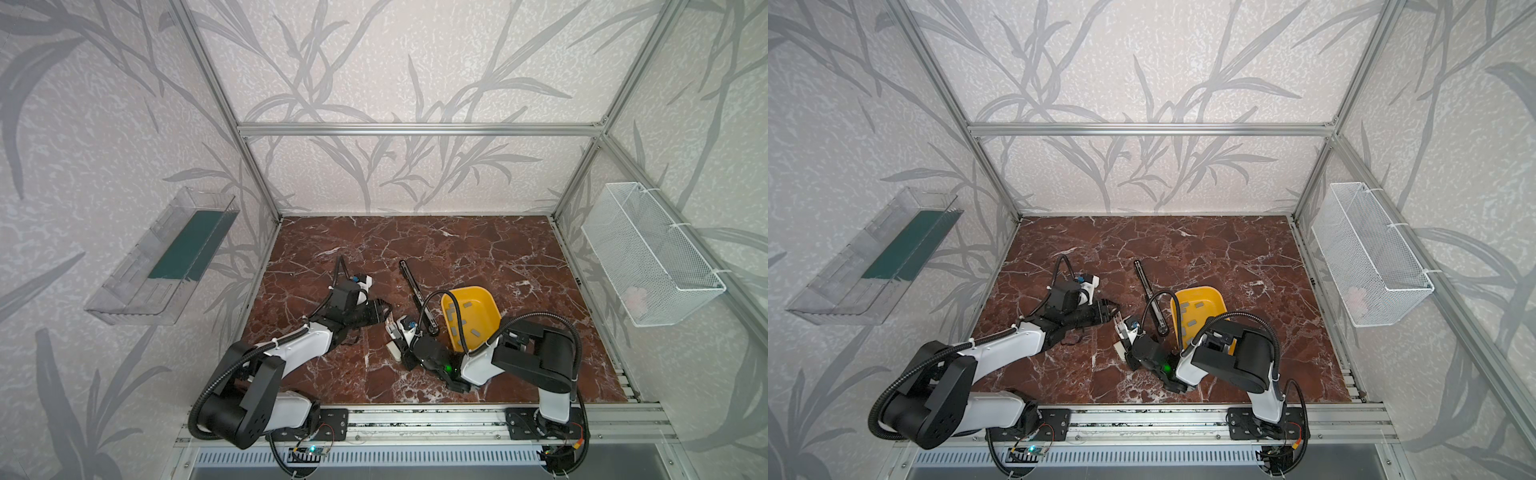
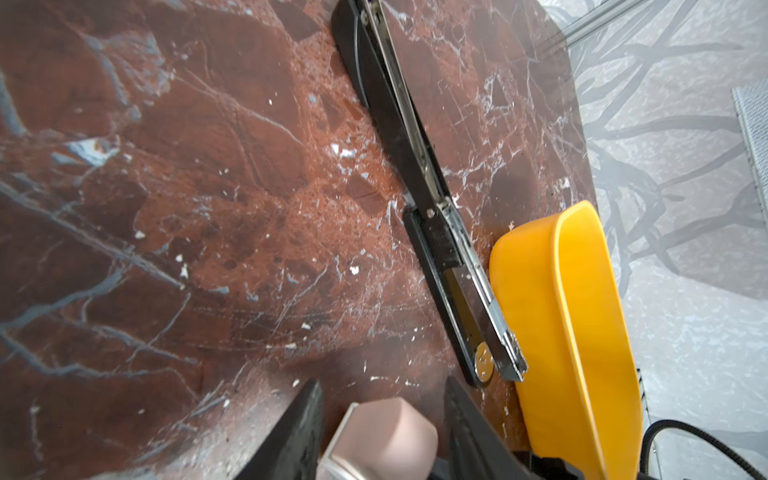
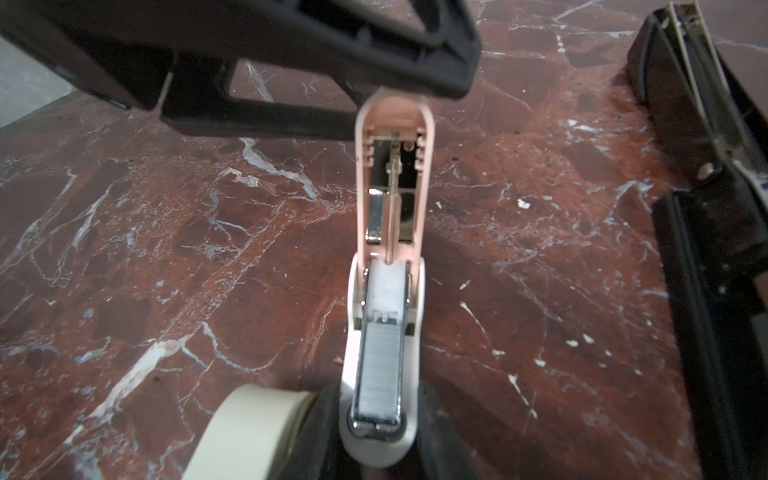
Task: Load the staples into the stapler
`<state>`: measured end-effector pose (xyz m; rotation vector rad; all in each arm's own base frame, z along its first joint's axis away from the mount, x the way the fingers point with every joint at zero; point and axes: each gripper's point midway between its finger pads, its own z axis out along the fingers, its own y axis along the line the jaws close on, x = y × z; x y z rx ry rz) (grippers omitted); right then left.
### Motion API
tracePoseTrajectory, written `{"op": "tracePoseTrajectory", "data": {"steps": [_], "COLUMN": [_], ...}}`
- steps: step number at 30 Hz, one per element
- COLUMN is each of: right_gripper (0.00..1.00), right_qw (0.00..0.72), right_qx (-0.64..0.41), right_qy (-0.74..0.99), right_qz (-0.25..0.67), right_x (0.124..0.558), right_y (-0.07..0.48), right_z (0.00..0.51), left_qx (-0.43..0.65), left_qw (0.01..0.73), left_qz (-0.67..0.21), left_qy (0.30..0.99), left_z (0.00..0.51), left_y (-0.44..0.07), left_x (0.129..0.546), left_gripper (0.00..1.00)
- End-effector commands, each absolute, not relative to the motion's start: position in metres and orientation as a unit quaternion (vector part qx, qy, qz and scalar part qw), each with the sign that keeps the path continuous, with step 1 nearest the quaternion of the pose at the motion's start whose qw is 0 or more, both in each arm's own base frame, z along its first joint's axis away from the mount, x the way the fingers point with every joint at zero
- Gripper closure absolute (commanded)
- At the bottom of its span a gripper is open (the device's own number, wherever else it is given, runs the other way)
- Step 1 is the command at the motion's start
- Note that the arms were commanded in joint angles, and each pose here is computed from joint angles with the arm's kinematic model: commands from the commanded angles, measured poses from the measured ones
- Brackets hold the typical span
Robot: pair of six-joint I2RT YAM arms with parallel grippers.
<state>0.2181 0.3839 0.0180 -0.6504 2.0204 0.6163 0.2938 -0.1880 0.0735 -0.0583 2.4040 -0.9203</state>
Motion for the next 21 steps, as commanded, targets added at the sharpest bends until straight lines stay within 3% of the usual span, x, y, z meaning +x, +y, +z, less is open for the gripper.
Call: {"op": "tracePoseTrajectory", "data": {"steps": [1,21], "right_gripper": [0.8,0.77], "right_qw": [0.36,0.365], "right_qx": [-0.312,-0.31], "right_qy": [0.863,0.862], "right_qz": [0.169,0.168], "right_x": [0.193,0.194], "right_y": [0.351,0.35], "right_z": [-0.045,-0.044], "left_qx": [-0.004,0.044], "left_qw": [0.273,0.262], "left_qz": [-0.337,-0.355], "left_qy": [0.901,0.896], "left_z": [0.07,0.068], "left_y": [-0.188,-0.215], "left_x": [0.283,0.273], "left_gripper": [0.52,0.65]}}
